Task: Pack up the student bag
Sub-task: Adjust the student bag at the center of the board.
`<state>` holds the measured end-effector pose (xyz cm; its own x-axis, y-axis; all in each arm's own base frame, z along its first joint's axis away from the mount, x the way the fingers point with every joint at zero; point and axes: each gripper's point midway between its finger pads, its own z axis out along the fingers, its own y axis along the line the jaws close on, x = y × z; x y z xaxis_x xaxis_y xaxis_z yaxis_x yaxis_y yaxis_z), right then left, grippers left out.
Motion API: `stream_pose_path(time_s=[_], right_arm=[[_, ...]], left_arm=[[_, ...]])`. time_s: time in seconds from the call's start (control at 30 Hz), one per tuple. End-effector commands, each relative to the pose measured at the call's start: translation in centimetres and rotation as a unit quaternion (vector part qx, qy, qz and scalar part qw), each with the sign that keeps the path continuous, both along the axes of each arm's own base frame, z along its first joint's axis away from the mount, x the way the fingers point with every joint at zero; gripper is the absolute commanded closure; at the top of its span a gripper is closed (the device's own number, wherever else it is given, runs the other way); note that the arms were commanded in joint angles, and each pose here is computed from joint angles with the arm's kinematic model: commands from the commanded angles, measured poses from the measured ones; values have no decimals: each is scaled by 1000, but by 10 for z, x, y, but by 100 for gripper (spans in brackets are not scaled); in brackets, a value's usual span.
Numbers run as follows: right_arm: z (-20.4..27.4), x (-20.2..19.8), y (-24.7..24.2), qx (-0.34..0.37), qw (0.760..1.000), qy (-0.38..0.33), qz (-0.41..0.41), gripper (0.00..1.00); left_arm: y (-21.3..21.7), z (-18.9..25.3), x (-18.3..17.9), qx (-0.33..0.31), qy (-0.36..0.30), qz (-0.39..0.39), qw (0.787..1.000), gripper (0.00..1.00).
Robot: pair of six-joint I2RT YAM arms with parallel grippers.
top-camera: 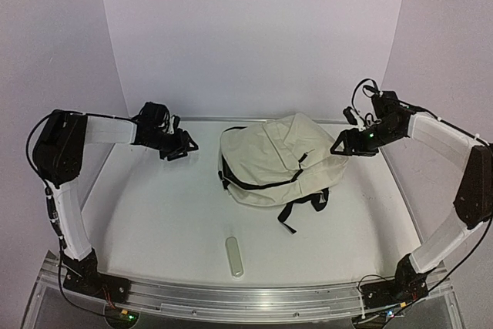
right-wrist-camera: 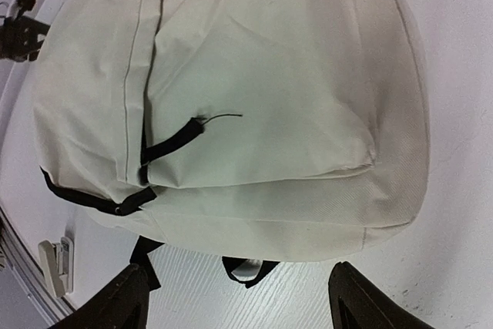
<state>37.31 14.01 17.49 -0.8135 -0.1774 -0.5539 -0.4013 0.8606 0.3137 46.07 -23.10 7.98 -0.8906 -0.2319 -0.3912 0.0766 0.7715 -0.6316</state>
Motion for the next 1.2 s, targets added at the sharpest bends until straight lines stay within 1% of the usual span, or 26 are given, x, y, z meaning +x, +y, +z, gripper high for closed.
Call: stream_pose_path(time_s=[0.0,0.07,0.13,0.23,0.33,0.4,0.5,0.63,0.8,0.87,0.93,1.07,1.17], right_arm=[[8,2,-19,55,998,19,-37,22],[4,3,-23,71,996,35,-51,22],[-2,1,-23,85,994,52,-54,23],[-11,1,-21,93,992,68,-57,24],[-19,4,-22,91,991,76,-64,25],[-20,4,-20,95,990,78,-63,25],[-15,1,-17,105,990,74,-56,26],[0,-4,-13,120,990,57,-42,27],[16,-1,-3,137,990,40,-23,29],[22,0,4,138,990,34,-13,30],[27,2,14,133,991,25,-1,30],[34,10,26,136,991,20,5,31],[36,15,26,137,990,18,2,31]], left_arm=[[-51,107,-30,18,-146,-89,985,44],[-81,124,-49,31,-168,-135,976,43],[-109,137,-65,26,-172,-177,969,43],[-146,137,-80,23,-168,-225,959,43],[-187,136,-98,24,-174,-273,946,42],[-204,123,-101,37,-167,-288,942,42],[-204,120,-91,44,-163,-252,953,43],[-169,111,-76,15,-137,-178,974,45],[-122,73,-50,11,-85,-104,991,46],[-108,59,-35,-11,-66,-72,995,45],[-110,46,-25,-30,-58,-81,995,45],[-147,31,-10,-63,-41,-133,988,46],[-168,18,0,-55,-40,-148,987,51]])
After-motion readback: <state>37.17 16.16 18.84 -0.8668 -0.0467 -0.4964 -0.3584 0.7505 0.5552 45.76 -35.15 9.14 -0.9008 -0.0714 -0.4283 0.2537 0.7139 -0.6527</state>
